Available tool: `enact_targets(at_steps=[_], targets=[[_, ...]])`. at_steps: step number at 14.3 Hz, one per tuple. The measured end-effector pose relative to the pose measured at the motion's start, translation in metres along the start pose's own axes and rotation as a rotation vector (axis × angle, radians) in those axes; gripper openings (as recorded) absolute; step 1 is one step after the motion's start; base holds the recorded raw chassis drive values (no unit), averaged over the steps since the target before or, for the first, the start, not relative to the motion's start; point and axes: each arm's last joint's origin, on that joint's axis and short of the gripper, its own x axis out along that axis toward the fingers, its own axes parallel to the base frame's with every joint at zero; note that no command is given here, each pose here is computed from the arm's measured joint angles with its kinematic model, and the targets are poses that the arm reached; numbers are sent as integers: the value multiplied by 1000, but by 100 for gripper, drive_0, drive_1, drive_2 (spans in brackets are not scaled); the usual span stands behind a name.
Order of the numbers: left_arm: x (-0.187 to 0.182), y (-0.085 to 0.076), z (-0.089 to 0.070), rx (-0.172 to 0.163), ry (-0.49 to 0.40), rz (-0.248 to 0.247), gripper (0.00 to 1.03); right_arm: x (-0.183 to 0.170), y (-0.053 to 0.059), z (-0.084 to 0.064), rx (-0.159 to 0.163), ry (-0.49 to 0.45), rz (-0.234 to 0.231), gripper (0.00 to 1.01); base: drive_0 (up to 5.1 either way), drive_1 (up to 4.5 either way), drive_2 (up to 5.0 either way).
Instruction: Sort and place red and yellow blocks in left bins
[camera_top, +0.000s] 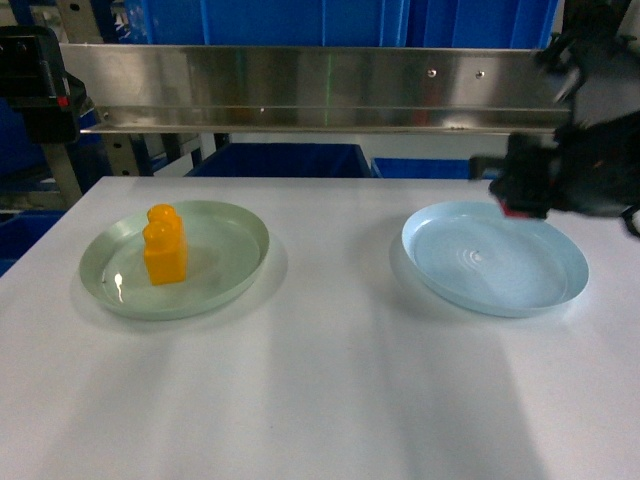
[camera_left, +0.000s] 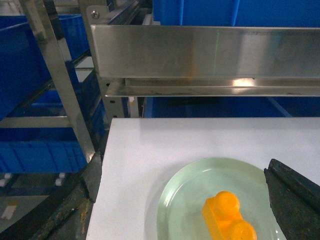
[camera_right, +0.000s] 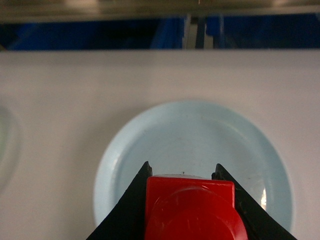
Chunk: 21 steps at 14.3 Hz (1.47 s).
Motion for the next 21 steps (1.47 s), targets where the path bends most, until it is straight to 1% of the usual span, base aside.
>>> enact_targets(at_steps=[1,2,3,4,5,6,7,8,9,11,12,14,15,16,17,18,19,20,21], targets=[[0,0,0,0,0,1,98,-39,-3,13,6,-85,20,28,0,0,0],[0,0,0,0,0,2,98,-76,-3,16,7,-140,18,28,0,0,0],[0,0,0,0,0,1,98,-102,-5,9,6,-153,6,28,0,0,0],[0,0,0,0,0,1,98,-121,-7,-3,2,-145,-3,28,0,0,0],[0,0,0,0,0,1,98,-146,-6,-21,-5,-120,-5,28,0,0,0],[0,0,0,0,0,1,98,-154,1,-31,-24,-132,5,28,0,0,0],[0,0,0,0,0,1,98,-151,1,-36,-28,-115,-1,28,0,0,0],[0,0,0,0,0,1,98,-148,-1,-41,-31,-106,-21,28,0,0,0],[0,0,0,0,0,1,98,-146,-2,-42,-38,-115,-43,28,0,0,0],[0,0,0,0,0,1,98,-146,-8,-40,-51,-132,-67,28,0,0,0],[0,0,0,0,0,1,98,-146,-9,-41,-63,-112,-71,28,0,0,0],[0,0,0,0,0,1,98,-144,-10,-45,-73,-74,-66,28,0,0,0],[0,0,0,0,0,1,98,-144,-10,-44,-77,-74,-66,28,0,0,0],[1,0,-1,0,29,3,98,-144,-10,-44,-80,-74,-67,28,0,0,0],[5,-1,1,-23,93,18,98,-144,-10,-44,-82,-74,-67,28,0,0,0],[20,-7,10,-58,147,47,98,-144,-10,-44,-83,-75,-67,28,0,0,0],[37,-17,15,-83,206,48,98,-144,-10,-44,-83,-75,-67,28,0,0,0],[46,-25,15,-81,223,58,98,-144,-10,-44,-83,-74,-67,28,0,0,0],[57,-36,13,-67,257,67,98,-144,-10,-44,-83,-75,-67,28,0,0,0]])
